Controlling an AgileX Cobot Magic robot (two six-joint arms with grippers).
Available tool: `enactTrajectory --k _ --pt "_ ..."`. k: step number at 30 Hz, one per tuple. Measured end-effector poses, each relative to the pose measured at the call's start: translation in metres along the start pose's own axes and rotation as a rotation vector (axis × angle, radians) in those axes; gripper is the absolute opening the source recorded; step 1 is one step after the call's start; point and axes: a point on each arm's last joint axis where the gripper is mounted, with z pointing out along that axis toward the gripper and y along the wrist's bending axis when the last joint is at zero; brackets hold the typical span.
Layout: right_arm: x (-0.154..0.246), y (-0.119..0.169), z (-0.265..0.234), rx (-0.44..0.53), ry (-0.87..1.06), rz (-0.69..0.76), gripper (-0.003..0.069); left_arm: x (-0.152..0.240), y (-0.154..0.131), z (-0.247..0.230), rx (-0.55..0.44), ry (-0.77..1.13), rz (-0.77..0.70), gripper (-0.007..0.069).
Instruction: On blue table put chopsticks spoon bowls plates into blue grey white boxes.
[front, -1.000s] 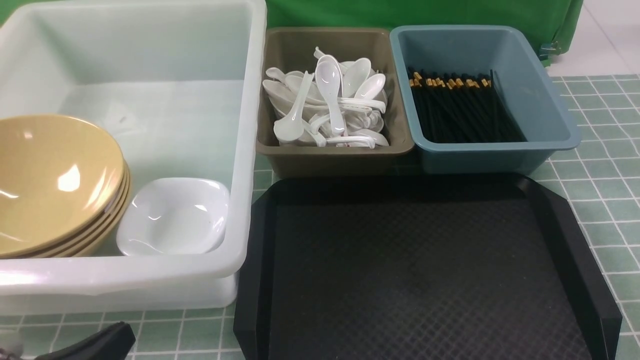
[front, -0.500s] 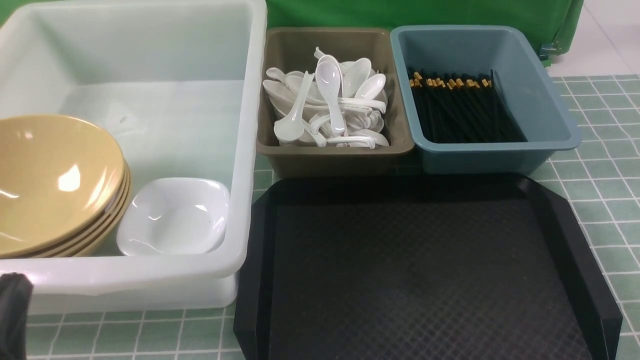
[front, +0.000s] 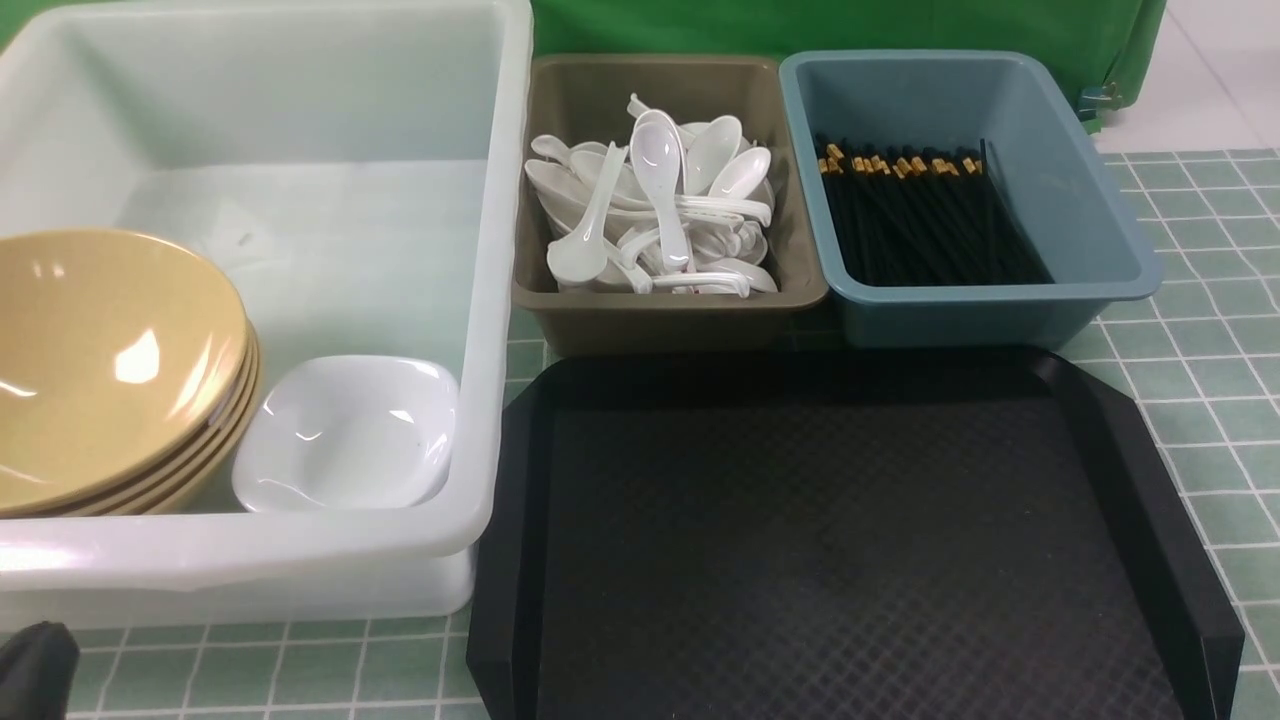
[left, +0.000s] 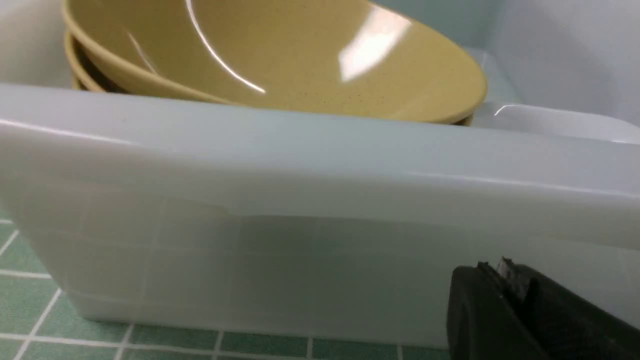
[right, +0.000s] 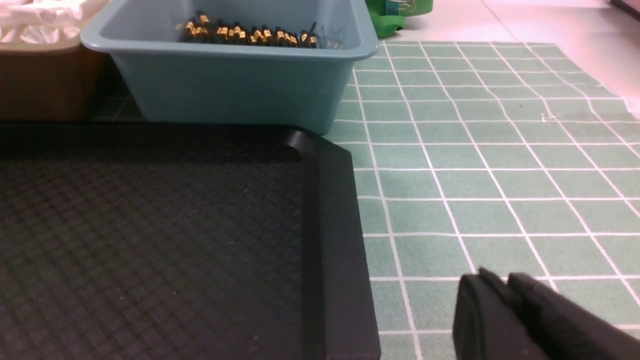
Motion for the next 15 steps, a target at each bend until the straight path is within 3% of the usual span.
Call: enactTrajectory --k 15 --pt "0.0 0.0 0.0 0.0 0.0 0.0 0.0112 0.0005 -0.0049 -0.0002 0.074 0.004 0.075 0.0003"
